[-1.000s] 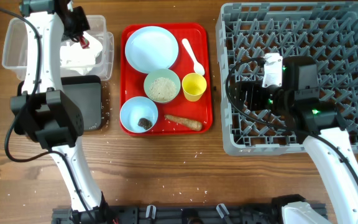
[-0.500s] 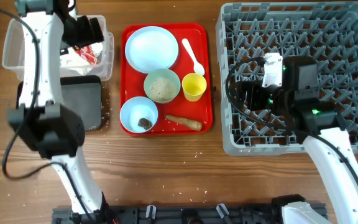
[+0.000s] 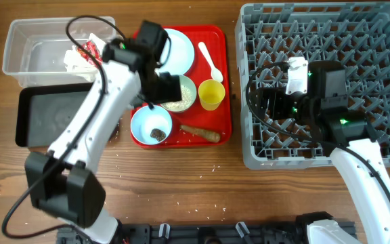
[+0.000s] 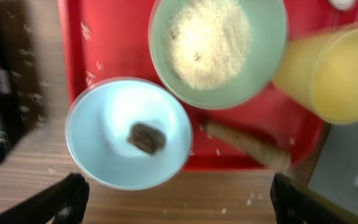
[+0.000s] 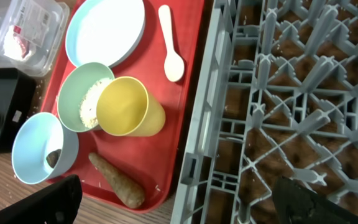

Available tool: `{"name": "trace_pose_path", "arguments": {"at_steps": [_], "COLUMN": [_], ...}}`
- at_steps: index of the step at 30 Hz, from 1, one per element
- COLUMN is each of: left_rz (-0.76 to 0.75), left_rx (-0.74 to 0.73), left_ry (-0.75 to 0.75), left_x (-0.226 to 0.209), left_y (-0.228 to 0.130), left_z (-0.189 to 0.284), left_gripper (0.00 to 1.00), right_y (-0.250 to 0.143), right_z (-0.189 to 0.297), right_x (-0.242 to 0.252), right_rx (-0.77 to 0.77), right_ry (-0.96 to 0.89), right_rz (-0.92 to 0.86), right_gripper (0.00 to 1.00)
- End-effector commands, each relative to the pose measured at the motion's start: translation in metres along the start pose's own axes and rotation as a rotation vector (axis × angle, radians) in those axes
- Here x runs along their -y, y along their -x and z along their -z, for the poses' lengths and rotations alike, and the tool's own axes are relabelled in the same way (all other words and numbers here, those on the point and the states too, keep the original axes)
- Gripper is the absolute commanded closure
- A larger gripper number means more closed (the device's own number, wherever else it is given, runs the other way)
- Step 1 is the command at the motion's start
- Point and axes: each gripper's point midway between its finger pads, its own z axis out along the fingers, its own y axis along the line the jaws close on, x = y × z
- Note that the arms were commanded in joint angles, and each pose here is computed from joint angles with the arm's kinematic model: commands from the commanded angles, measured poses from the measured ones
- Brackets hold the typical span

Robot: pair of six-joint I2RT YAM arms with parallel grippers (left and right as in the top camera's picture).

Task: Sort waste into correct bins and load items into the dishwasher rack
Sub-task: 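Grasp the blue bowl rim with left gripper, then tip the blue bowl over the black tray to dump the scrap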

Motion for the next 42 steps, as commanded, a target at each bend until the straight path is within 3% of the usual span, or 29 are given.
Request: {"name": "trace_pose_path", "arguments": {"at_steps": [1, 5, 9, 11, 12, 17, 20, 23, 26, 28, 32, 42], "left_rz": [-0.049, -0.059, -0.062, -0.063, -0.063, -0.088, -0.088, -0.076, -0.012, 0.113, 0.301, 0.532], "left_rx": [-0.018, -0.013, 0.010, 0.023, 0.022, 0.024, 0.025, 0.098, 0.138, 0.139, 0.138, 0.238], "left_ry": [-0.002, -0.007, -0.020, -0.027, -0.026, -0.024, -0.029, -0.069, -0.253, -0.345, -0.298, -0.371], "left_x": [0.009, 0.001, -0.002, -0.003, -0.004, -0.004, -0.002, 0.007, 0.011, -0.019, -0.080, -0.198], "left_y": [-0.032, -0.049, -0.053, -0.055, -0.056, -0.055, -0.053, -0.036, -0.027, -0.026, -0.025, -0.019], "left_z": [-0.052, -0.101, -0.122, -0.129, -0.131, -0.130, -0.120, -0.080, -0.030, 0.001, 0.011, 0.028], "left_gripper": [0.05, 0.20, 0.35, 0.52, 0.66, 0.96, 0.96, 0.96, 0.96, 0.96, 0.96, 0.96], "right_y": [0.007, 0.007, 0.008, 0.008, 0.008, 0.008, 0.008, 0.011, 0.011, 0.011, 0.011, 0.012], "right_z": [0.003, 0.003, 0.003, 0.003, 0.003, 0.003, 0.003, 0.003, 0.003, 0.003, 0.003, 0.003], "right_x": [-0.005, -0.005, -0.005, -0.005, -0.005, -0.005, -0.005, -0.006, -0.006, -0.006, -0.006, -0.006], "right_rx": [0.015, 0.015, 0.018, 0.019, 0.019, 0.019, 0.019, 0.030, 0.030, 0.030, 0.031, 0.037], "right_ry": [0.018, 0.018, 0.018, 0.018, 0.018, 0.018, 0.018, 0.020, 0.020, 0.020, 0.020, 0.021], "right_rz": [-0.006, -0.005, -0.005, -0.004, -0.004, -0.004, -0.004, 0.000, -0.001, 0.000, 0.000, 0.001], "right_gripper": [0.00, 0.00, 0.00, 0.00, 0.00, 0.00, 0.00, 0.00, 0.00, 0.00, 0.00, 0.00]}}
